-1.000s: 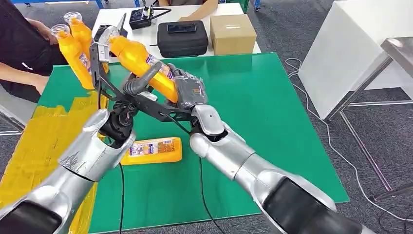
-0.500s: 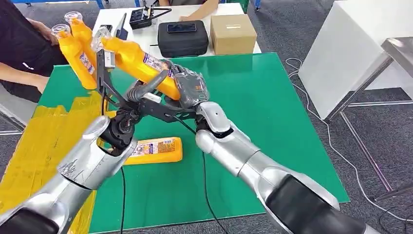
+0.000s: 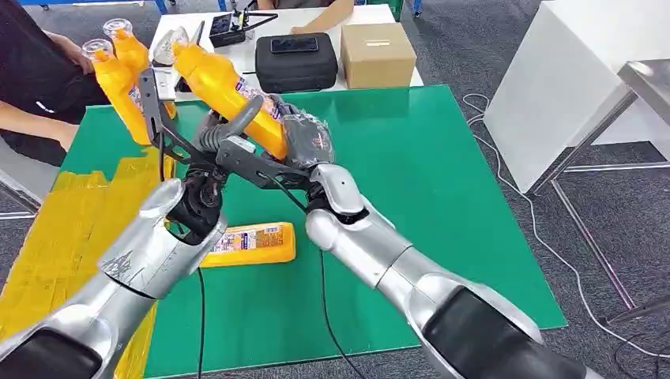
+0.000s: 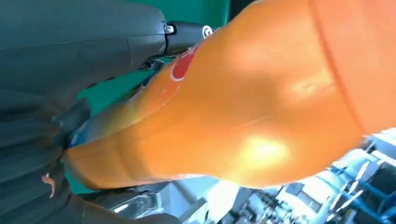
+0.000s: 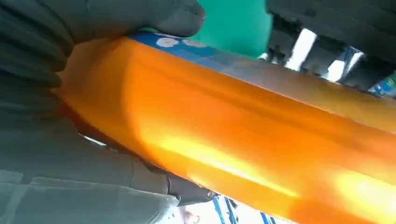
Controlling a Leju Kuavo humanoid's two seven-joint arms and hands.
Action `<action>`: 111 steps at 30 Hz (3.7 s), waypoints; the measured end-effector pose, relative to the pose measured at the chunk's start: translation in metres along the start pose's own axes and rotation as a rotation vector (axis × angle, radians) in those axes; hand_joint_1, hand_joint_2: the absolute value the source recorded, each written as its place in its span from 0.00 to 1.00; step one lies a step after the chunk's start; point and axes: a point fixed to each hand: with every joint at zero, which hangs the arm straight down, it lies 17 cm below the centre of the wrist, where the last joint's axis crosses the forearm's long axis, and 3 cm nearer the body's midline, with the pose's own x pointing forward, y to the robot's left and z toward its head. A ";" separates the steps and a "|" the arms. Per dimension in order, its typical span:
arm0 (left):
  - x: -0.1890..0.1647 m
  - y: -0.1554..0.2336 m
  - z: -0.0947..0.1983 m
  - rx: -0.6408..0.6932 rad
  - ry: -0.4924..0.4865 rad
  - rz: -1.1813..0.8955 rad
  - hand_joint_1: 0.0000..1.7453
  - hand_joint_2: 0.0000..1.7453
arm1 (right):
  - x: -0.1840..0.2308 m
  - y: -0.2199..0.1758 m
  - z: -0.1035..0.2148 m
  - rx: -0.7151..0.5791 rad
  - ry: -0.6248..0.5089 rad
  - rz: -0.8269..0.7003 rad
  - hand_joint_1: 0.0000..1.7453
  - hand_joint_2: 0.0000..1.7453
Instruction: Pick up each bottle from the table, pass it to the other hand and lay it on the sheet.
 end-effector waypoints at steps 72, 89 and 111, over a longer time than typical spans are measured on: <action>0.179 0.201 0.038 0.269 -0.561 -0.123 1.00 1.00 | -0.186 0.033 0.067 0.146 0.240 -0.148 0.00 0.00; 0.206 0.250 0.075 0.434 -0.868 -1.455 1.00 1.00 | -0.184 -0.021 0.083 0.032 0.153 -0.249 0.00 0.00; 0.086 0.308 0.080 0.286 -0.620 -1.978 1.00 1.00 | -0.100 -0.027 0.095 0.085 -0.050 -0.320 0.00 0.00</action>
